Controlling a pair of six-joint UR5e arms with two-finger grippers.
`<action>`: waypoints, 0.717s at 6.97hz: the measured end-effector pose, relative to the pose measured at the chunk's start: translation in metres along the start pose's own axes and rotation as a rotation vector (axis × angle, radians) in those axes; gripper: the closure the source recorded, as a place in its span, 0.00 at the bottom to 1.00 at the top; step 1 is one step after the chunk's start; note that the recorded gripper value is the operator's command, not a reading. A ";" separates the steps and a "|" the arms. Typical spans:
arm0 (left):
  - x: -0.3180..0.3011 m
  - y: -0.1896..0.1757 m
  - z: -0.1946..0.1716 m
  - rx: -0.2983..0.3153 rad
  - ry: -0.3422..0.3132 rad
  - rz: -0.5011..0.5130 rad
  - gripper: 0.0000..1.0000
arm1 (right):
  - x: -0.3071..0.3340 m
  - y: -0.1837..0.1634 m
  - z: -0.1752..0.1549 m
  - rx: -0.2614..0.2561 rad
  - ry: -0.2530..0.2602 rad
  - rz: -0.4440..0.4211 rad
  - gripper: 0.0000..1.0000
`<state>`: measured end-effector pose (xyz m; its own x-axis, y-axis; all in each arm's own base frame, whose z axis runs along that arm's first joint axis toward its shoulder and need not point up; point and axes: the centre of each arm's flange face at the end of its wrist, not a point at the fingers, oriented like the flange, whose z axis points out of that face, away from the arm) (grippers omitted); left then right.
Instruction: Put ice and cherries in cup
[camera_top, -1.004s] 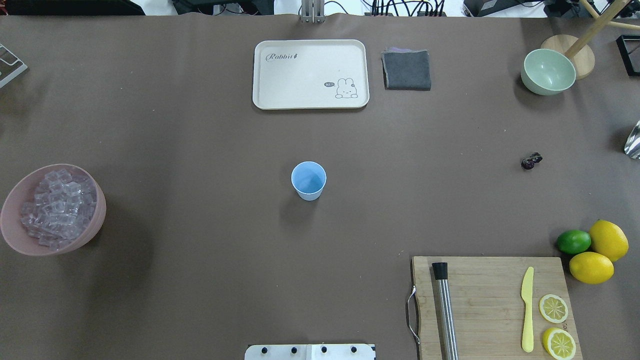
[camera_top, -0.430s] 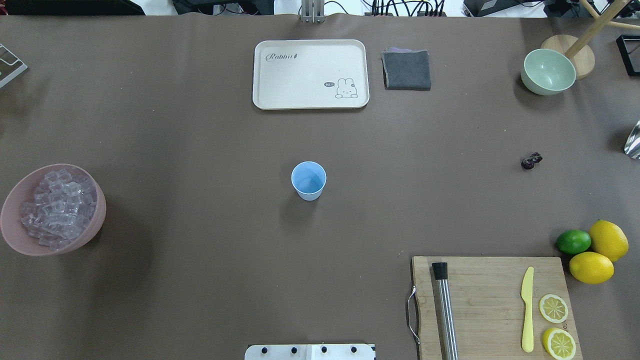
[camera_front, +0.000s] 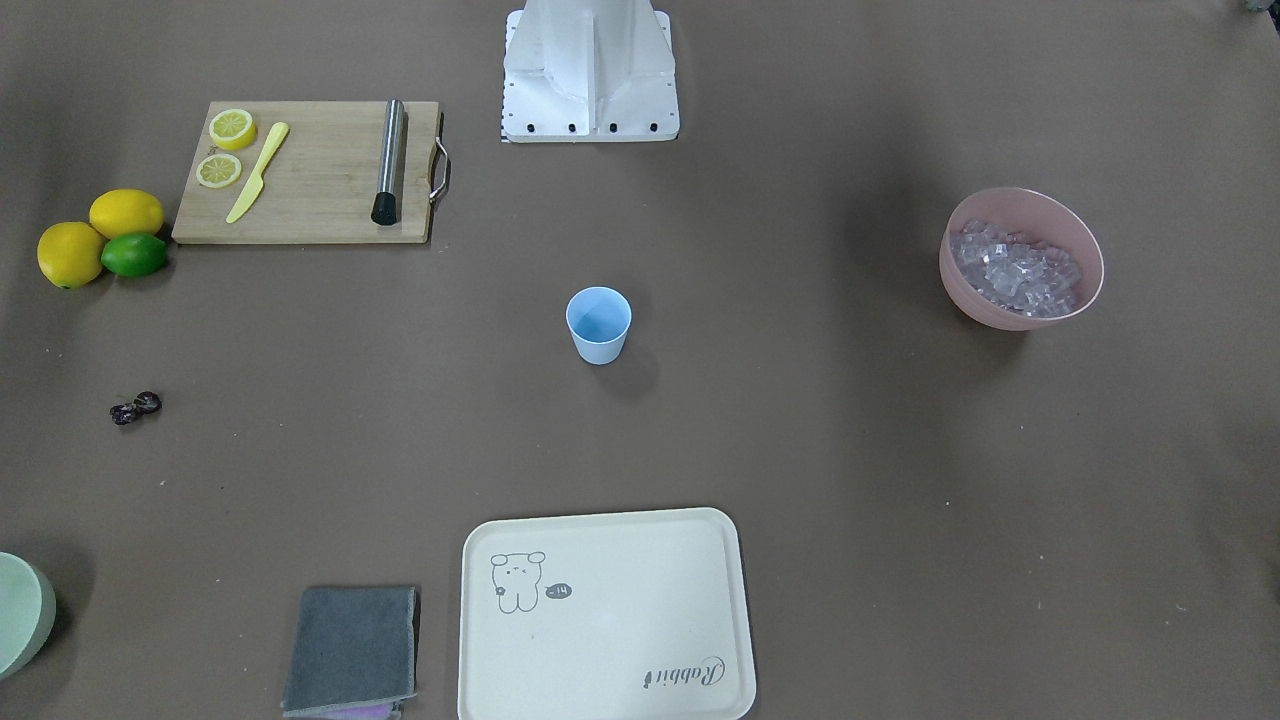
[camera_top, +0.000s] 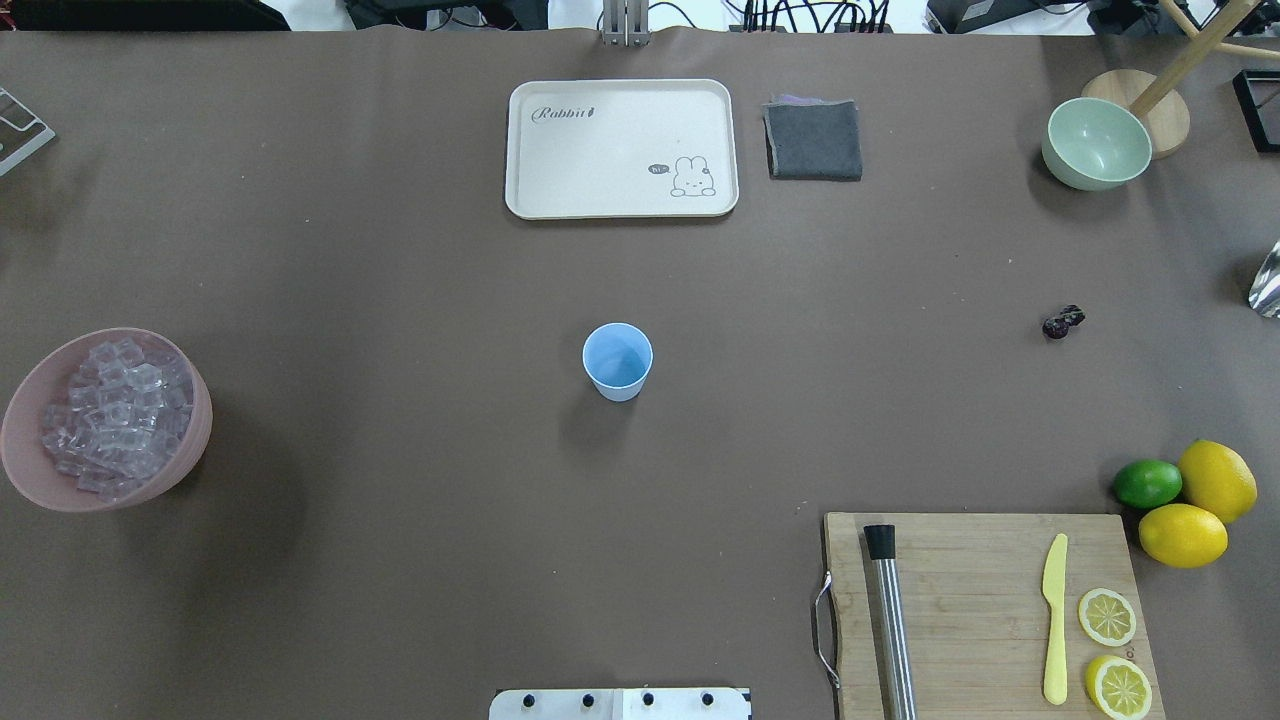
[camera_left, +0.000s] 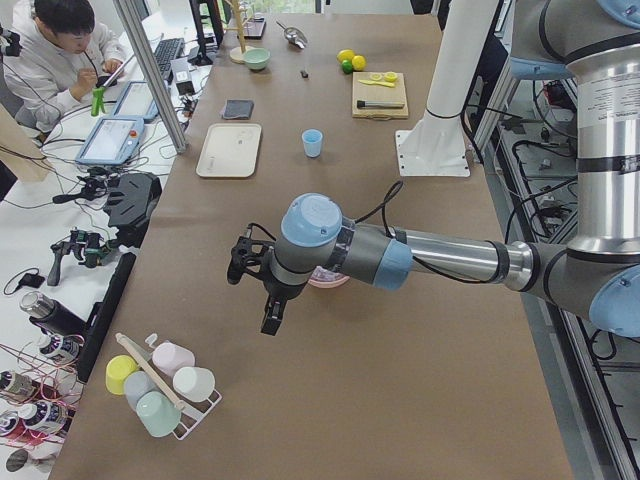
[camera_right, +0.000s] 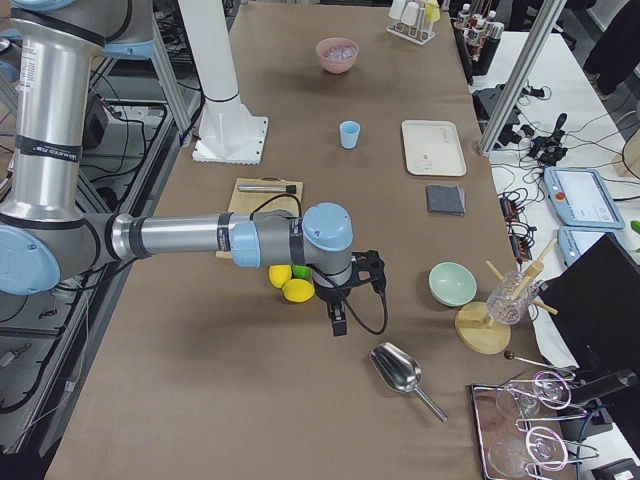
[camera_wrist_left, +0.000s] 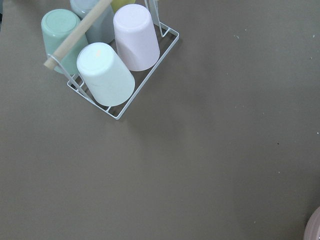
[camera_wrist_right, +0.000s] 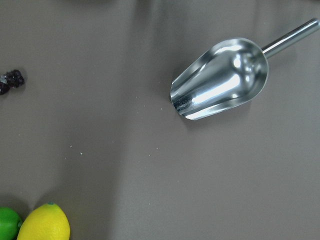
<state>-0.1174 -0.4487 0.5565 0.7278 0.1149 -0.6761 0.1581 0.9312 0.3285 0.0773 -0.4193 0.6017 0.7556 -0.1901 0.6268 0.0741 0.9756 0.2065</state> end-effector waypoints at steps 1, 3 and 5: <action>0.003 -0.012 -0.003 0.028 -0.001 0.026 0.01 | 0.006 0.001 -0.007 0.016 0.003 0.013 0.00; 0.008 -0.016 -0.008 0.088 0.005 0.085 0.01 | 0.014 0.007 -0.015 0.036 0.000 0.038 0.00; 0.039 -0.027 -0.015 0.169 0.074 0.162 0.01 | 0.009 0.003 -0.024 0.058 -0.010 0.069 0.00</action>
<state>-0.1032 -0.4640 0.5121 0.7027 0.2892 -0.6501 0.1572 0.8280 0.5382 0.1003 -0.4154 0.5897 0.7510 -0.1238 0.6486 -0.0159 0.9786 0.2053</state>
